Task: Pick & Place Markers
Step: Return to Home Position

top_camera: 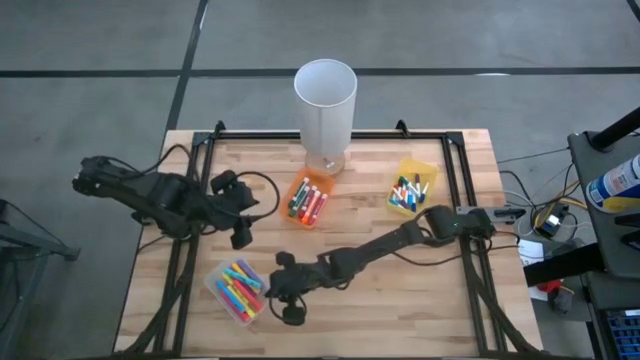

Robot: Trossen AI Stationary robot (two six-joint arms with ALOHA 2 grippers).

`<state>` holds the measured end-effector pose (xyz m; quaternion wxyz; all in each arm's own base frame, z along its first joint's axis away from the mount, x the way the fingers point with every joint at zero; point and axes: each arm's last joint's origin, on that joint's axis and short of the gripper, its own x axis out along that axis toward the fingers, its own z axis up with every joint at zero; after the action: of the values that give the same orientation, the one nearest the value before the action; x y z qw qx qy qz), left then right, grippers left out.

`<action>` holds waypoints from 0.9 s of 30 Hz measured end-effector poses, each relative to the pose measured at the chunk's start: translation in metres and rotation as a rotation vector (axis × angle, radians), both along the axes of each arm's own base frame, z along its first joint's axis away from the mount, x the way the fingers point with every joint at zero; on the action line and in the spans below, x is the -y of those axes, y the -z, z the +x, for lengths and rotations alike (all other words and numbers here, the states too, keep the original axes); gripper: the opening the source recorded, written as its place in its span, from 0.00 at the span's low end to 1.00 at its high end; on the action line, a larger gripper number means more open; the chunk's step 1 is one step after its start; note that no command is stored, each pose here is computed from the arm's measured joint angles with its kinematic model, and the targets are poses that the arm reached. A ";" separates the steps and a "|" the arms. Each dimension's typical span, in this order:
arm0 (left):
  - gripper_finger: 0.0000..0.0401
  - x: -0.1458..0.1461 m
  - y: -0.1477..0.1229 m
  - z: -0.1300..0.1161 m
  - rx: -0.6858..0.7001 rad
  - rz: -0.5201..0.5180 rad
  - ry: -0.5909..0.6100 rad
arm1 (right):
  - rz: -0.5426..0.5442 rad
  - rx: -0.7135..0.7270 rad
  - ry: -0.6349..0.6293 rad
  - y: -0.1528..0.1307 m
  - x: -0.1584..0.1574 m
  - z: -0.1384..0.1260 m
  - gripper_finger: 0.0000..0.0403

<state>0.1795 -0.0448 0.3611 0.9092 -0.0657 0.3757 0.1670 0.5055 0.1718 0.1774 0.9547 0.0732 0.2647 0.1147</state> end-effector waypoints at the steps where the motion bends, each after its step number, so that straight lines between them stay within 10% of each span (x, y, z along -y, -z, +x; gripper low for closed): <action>1: 0.45 0.000 0.002 0.000 -0.005 -0.008 -0.003 | 0.001 0.004 -0.001 0.002 0.001 -0.003 0.02; 14: 0.03 0.009 0.015 0.018 0.128 -0.037 0.080 | 0.008 0.189 0.077 -0.030 0.032 -0.094 0.02; 27: 0.00 0.019 0.026 0.033 0.373 0.009 0.237 | -0.060 0.307 0.139 -0.056 0.072 -0.205 0.02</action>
<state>0.2128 -0.0634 0.3350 0.9765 -0.0465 0.2056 0.0457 0.3001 0.0998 0.2336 0.9913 0.0442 0.1135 0.0505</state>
